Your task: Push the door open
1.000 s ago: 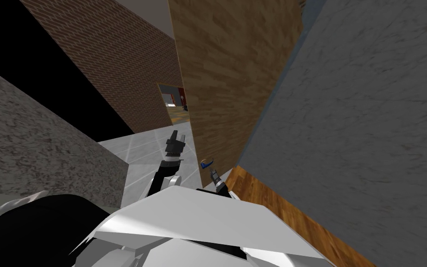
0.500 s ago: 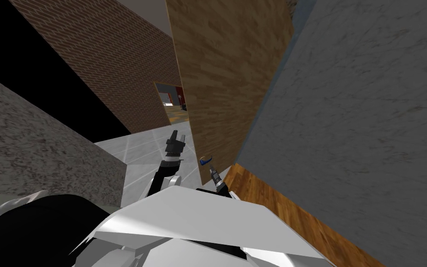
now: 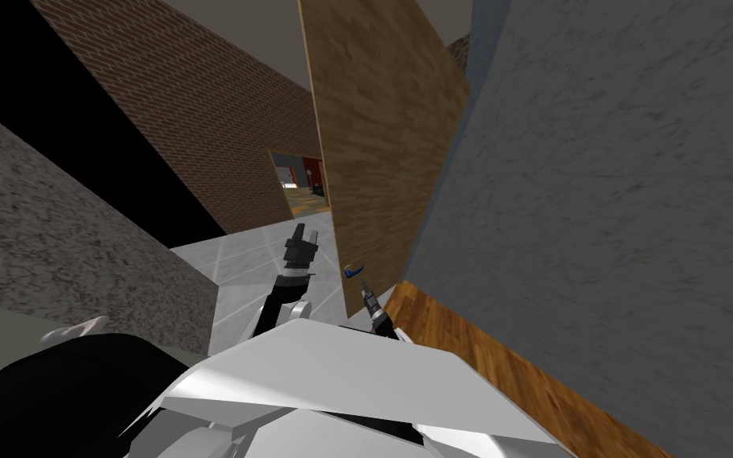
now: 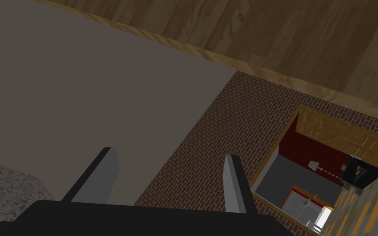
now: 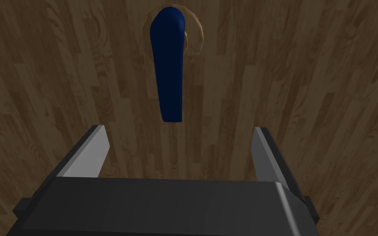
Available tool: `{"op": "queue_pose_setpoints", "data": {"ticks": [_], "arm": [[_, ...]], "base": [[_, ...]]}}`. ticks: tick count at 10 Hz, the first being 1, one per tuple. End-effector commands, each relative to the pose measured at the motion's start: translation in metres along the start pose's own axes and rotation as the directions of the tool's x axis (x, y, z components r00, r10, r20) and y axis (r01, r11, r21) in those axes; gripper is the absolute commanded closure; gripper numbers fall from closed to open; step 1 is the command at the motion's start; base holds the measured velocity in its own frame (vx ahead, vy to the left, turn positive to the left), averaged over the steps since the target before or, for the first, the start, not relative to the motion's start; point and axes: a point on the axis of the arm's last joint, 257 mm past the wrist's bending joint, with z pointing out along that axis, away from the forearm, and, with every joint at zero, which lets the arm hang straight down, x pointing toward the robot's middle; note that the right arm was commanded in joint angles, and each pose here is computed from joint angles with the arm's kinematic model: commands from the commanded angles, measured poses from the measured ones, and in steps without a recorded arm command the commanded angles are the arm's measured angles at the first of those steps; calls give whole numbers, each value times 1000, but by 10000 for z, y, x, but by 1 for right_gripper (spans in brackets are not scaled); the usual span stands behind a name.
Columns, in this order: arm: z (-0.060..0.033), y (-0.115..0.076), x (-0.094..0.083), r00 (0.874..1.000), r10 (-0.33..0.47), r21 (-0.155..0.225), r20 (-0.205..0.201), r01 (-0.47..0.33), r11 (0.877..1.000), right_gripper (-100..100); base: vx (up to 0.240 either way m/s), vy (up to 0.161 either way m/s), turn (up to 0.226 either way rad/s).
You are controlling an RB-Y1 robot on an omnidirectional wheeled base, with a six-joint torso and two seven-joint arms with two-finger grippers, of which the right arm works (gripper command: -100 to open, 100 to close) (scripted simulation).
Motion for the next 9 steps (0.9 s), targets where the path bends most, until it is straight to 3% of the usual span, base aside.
{"op": "queue_pose_setpoints", "data": {"ticks": [1, 7, 8, 9], "arm": [[5, 5, -9, 1000, -1, -2, 3, 1, 1000, -100], [21, 11, -38, 1000, -1, -6, 15, 2, 1000, -100], [21, 11, -38, 1000, -1, -6, 15, 2, 1000, 100], [21, 11, -38, 1000, -1, -6, 15, 2, 1000, 100]], "base": [[158, 123, 15], [156, 122, 24], [-8, -7, -7], [-21, -22, 16]]}}
